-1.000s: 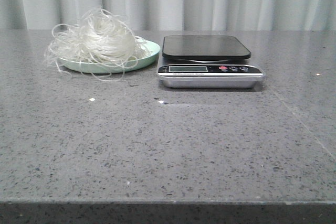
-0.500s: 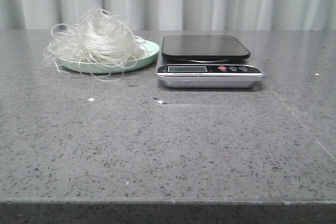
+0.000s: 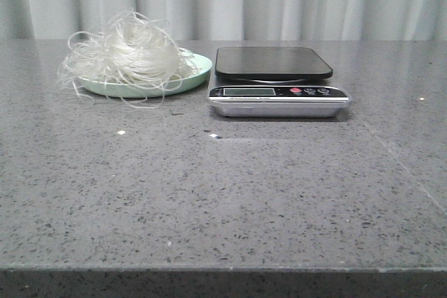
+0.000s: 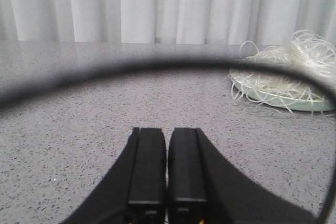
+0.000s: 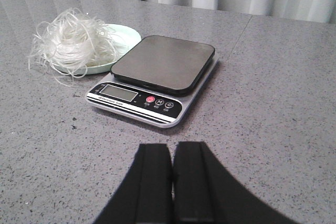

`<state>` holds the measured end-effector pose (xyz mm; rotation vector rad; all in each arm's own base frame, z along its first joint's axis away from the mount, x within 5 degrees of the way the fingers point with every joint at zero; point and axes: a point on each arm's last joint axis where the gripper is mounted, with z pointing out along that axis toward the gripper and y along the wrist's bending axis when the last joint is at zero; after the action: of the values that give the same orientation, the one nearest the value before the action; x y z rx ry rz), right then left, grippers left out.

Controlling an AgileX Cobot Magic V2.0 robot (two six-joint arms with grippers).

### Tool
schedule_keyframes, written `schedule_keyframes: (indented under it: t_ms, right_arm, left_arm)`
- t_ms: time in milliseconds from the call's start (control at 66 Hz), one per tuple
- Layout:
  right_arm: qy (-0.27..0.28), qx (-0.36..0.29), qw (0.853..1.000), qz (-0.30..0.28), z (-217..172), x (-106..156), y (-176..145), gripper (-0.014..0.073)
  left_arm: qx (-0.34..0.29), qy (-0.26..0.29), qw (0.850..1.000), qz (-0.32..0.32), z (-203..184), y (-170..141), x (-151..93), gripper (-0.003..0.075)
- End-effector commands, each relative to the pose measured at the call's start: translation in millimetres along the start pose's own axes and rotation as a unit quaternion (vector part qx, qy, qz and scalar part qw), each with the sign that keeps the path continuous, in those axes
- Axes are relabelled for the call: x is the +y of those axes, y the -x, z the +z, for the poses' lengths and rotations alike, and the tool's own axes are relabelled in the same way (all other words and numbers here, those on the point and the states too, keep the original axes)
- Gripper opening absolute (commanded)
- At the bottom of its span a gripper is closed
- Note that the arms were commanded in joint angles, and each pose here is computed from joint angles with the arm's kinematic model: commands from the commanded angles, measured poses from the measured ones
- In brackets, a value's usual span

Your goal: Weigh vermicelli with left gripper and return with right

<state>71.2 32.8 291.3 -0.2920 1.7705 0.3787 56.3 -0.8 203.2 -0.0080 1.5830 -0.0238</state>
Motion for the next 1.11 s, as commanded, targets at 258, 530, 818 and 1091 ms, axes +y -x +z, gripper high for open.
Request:
schedule_keyframes:
  t_ms: [258,530,818,1091]
  right_arm:
    - [-0.025,-0.054,0.998,-0.034,-0.5,-3.8,10.2,0.0166]
    - [-0.133,-0.15,0.979,-0.022,-2.2,-23.6,-16.9,0.0166]
    - [-0.15,-0.22,0.963,-0.029,-10.3,-26.3,-73.5,0.0166]
    - [-0.153,-0.189,0.97,-0.024,-10.5,-26.3,-79.6,0.0166]
  left_arm:
    - [-0.046,0.002,0.999,-0.004,-1.8,5.8,0.5,0.0128]
    - [-0.046,0.002,0.999,-0.004,-1.8,5.8,0.5,0.0128]
    - [-0.046,0.002,0.999,-0.004,-1.8,5.8,0.5,0.0128]
    - [-0.045,0.003,0.999,-0.004,-1.6,5.6,0.5,0.0128]
